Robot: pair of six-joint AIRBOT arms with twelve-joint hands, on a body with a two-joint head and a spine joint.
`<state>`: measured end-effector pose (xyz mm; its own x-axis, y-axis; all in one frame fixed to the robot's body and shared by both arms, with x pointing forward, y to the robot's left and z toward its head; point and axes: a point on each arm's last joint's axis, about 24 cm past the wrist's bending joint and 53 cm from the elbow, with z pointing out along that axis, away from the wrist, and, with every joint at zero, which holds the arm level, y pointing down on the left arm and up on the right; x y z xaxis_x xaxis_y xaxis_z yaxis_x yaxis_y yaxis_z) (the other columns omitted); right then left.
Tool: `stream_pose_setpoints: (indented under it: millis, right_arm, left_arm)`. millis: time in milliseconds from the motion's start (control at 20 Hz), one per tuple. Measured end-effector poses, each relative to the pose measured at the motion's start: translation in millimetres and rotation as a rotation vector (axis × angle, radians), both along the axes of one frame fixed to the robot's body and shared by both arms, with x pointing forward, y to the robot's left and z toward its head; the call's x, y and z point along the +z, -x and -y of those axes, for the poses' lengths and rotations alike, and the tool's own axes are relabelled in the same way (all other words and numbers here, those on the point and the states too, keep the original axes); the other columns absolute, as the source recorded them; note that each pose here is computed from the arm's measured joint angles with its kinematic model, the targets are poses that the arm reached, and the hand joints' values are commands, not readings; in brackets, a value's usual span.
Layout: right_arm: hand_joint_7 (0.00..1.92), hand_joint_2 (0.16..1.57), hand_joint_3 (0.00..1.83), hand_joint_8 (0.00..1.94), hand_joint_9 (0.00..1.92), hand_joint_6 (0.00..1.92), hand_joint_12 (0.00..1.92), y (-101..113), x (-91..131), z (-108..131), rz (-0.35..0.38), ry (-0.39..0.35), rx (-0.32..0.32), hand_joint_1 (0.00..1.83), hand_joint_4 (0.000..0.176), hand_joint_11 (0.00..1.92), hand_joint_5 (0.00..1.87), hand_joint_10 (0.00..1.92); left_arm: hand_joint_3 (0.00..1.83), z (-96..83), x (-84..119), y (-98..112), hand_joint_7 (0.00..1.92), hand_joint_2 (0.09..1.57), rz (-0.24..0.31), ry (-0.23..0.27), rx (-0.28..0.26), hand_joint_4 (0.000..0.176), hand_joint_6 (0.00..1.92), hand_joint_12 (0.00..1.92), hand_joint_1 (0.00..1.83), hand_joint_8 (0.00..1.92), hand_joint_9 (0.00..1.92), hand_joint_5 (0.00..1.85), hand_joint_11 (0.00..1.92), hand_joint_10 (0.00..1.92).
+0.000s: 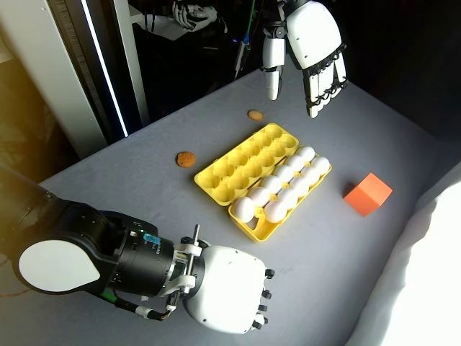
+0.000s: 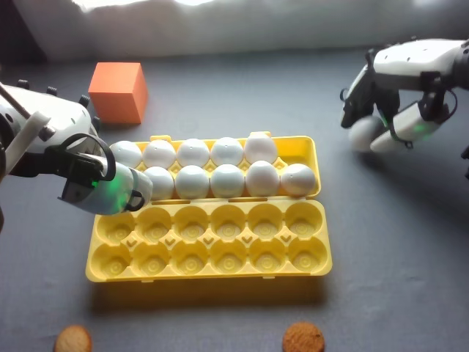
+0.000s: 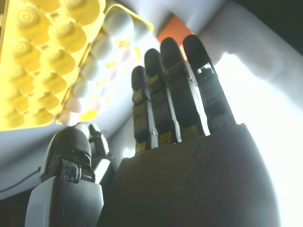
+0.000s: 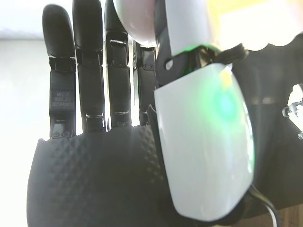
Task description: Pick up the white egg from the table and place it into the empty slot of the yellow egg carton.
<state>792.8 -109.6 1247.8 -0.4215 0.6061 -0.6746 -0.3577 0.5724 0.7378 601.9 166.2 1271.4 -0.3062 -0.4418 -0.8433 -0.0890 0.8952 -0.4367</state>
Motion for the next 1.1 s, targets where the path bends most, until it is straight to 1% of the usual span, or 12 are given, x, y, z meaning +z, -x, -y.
stream_pose_setpoints:
  millis: [100, 150, 350, 450, 500, 600, 650, 750, 850, 950, 1050, 1100]
  right_arm:
    - [1.08, 1.10, 0.00, 0.92, 0.90, 0.92, 1.34, 0.7, 23.3, 2.6, 0.043, -0.045, 0.009, 1.38, 0.000, 0.57, 0.94, 1.18]
    - [1.07, 1.10, 0.00, 0.97, 0.88, 0.92, 1.37, 1.0, 27.4, 2.8, 0.052, -0.053, 0.013, 1.38, 0.000, 0.57, 0.94, 1.19]
    - [1.09, 1.09, 0.00, 0.91, 0.92, 0.88, 1.35, 2.3, 28.2, -1.5, 0.061, -0.046, 0.023, 1.38, 0.000, 0.59, 0.96, 1.17]
    - [1.07, 1.09, 0.00, 0.93, 0.92, 0.89, 1.35, 8.7, 35.4, -9.3, 0.119, 0.000, 0.067, 1.38, 0.000, 0.58, 0.95, 1.18]
    - [1.06, 1.10, 0.00, 0.95, 0.91, 0.94, 1.35, 13.8, 37.6, -15.3, 0.140, 0.012, 0.100, 1.38, 0.000, 0.56, 0.93, 1.19]
    - [1.09, 1.09, 0.00, 0.91, 0.91, 0.86, 1.34, 28.9, 41.0, -32.5, 0.167, 0.021, 0.193, 1.38, 0.000, 0.58, 0.97, 1.17]
    - [1.09, 1.09, 0.00, 0.93, 0.91, 0.84, 1.34, 35.3, 42.2, -40.0, 0.174, 0.018, 0.222, 1.38, 0.000, 0.58, 0.98, 1.16]
    - [1.09, 1.09, 0.00, 0.93, 0.92, 0.85, 1.34, 40.8, 43.5, -47.5, 0.182, 0.015, 0.246, 1.38, 0.000, 0.60, 0.98, 1.14]
    - [1.05, 1.11, 0.00, 0.99, 0.89, 0.93, 1.38, 42.7, 41.1, -52.6, 0.175, 0.015, 0.253, 1.38, 0.000, 0.56, 0.92, 1.21]
    - [1.05, 1.11, 0.00, 0.98, 0.88, 0.95, 1.41, 44.7, 31.3, -58.8, 0.152, 0.027, 0.255, 1.38, 0.000, 0.53, 0.91, 1.23]
    - [1.05, 1.11, 0.00, 0.98, 0.88, 0.94, 1.42, 46.1, 23.3, -62.5, 0.125, 0.012, 0.257, 1.38, 0.000, 0.53, 0.92, 1.23]
    - [1.05, 1.11, 0.00, 0.97, 0.88, 0.95, 1.43, 45.8, 23.9, -63.0, 0.120, 0.002, 0.255, 1.38, 0.000, 0.54, 0.93, 1.22]
  left_arm:
    - [0.00, 0.0, 0.0, 0.0, 0.53, 1.26, 0.000, 0.000, 0.000, 0.000, 0.00, 0.78, 0.00, 0.00, 0.53, 0.42, 0.18, 0.00]
    - [0.00, 0.0, 0.0, 0.0, 0.54, 1.26, 0.000, 0.000, 0.000, 0.000, 0.00, 0.79, 0.00, 0.00, 0.54, 0.43, 0.19, 0.00]
    - [0.00, 0.3, 0.1, 0.0, 0.54, 1.26, 0.000, 0.000, -0.001, 0.000, 0.00, 0.85, 0.00, 0.00, 0.53, 0.43, 0.19, 0.00]
    - [0.00, 0.2, 0.1, 0.0, 0.54, 1.26, 0.000, 0.000, -0.001, 0.000, 0.00, 0.93, 0.00, 0.00, 0.53, 0.43, 0.17, 0.00]
    - [0.00, 0.0, 0.0, 0.0, 0.54, 1.26, 0.000, 0.000, 0.000, 0.000, 0.00, 0.94, 0.00, 0.00, 0.53, 0.42, 0.17, 0.00]
    - [0.00, 0.1, 0.0, 0.0, 0.54, 1.27, 0.000, 0.000, 0.000, 0.000, 0.00, 0.94, 0.00, 0.00, 0.53, 0.42, 0.18, 0.00]
    - [0.00, 0.1, 0.0, 0.0, 0.54, 1.27, 0.000, 0.000, 0.000, 0.000, 0.00, 0.90, 0.00, 0.00, 0.54, 0.43, 0.19, 0.00]
    - [0.00, 0.1, 0.2, 0.0, 0.54, 1.27, 0.000, 0.000, 0.000, 0.000, 0.00, 0.90, 0.00, 0.00, 0.54, 0.43, 0.20, 0.00]
    - [0.00, -0.3, -0.1, 0.0, 0.55, 1.27, 0.000, 0.000, 0.001, 0.000, 0.00, 0.89, 0.00, 0.00, 0.54, 0.43, 0.20, 0.00]
    - [0.00, 0.0, 0.0, 0.0, 0.54, 1.27, 0.000, 0.000, 0.000, 0.000, 0.00, 0.89, 0.00, 0.00, 0.54, 0.43, 0.20, 0.00]
    - [0.00, 0.0, 0.0, 0.0, 0.56, 1.27, 0.000, 0.000, 0.000, 0.000, 0.01, 0.90, 0.00, 0.01, 0.56, 0.45, 0.21, 0.01]
    - [0.00, -0.1, 0.0, 0.0, 0.56, 1.27, 0.000, 0.000, 0.000, 0.000, 0.01, 0.90, 0.00, 0.01, 0.55, 0.44, 0.21, 0.01]
